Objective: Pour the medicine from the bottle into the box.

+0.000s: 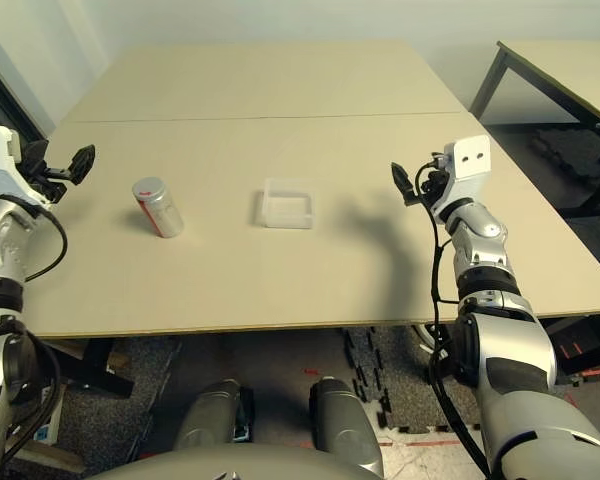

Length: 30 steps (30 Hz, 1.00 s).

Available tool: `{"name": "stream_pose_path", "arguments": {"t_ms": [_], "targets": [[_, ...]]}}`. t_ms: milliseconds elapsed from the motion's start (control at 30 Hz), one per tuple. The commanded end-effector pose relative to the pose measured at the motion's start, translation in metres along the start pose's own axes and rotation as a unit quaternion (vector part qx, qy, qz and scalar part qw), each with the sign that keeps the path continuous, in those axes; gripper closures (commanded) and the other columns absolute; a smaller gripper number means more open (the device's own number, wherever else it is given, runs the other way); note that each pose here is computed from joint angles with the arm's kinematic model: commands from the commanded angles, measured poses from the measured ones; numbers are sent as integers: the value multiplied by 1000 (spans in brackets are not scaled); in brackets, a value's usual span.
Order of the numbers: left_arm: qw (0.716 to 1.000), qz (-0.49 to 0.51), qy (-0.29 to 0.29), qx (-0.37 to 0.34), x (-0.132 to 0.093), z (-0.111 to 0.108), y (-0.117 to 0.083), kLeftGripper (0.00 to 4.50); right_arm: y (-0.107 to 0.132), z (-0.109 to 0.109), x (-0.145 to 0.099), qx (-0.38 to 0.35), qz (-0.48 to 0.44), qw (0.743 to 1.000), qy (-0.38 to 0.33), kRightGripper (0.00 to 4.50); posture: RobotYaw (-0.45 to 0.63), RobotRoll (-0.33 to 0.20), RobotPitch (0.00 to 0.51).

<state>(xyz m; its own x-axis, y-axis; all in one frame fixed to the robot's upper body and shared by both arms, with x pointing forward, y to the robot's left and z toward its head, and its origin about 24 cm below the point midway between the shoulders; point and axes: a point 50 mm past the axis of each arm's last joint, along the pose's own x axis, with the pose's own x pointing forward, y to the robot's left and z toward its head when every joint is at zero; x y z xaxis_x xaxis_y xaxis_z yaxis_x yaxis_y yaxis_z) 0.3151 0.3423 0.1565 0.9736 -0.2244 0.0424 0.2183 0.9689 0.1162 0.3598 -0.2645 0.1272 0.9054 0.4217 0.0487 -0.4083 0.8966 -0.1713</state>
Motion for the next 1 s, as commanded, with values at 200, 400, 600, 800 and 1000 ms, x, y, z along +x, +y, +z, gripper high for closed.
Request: {"name": "stream_pose_path", "arguments": {"t_ms": [200, 400, 600, 800, 1000], "targets": [[989, -131, 40, -58, -35, -5, -10, 51, 18, 18, -3, -12, 164, 986, 12, 0, -2, 0, 44], [975, -188, 87, -76, -47, -24, -27, 51, 30, 28, 0, -23, 242, 970, 27, 0, -3, 0, 44], [963, -225, 116, -91, -54, -39, -38, 51, 45, 30, -5, -19, 323, 945, 45, 0, -12, 0, 60], [963, -229, 123, -73, -54, -46, -41, 51, 59, 38, -11, -8, 367, 929, 54, 0, -33, 0, 81], [965, -234, 116, -16, -39, -52, -48, 51, 62, 41, -13, -8, 377, 924, 62, 0, -55, 0, 93]]}}
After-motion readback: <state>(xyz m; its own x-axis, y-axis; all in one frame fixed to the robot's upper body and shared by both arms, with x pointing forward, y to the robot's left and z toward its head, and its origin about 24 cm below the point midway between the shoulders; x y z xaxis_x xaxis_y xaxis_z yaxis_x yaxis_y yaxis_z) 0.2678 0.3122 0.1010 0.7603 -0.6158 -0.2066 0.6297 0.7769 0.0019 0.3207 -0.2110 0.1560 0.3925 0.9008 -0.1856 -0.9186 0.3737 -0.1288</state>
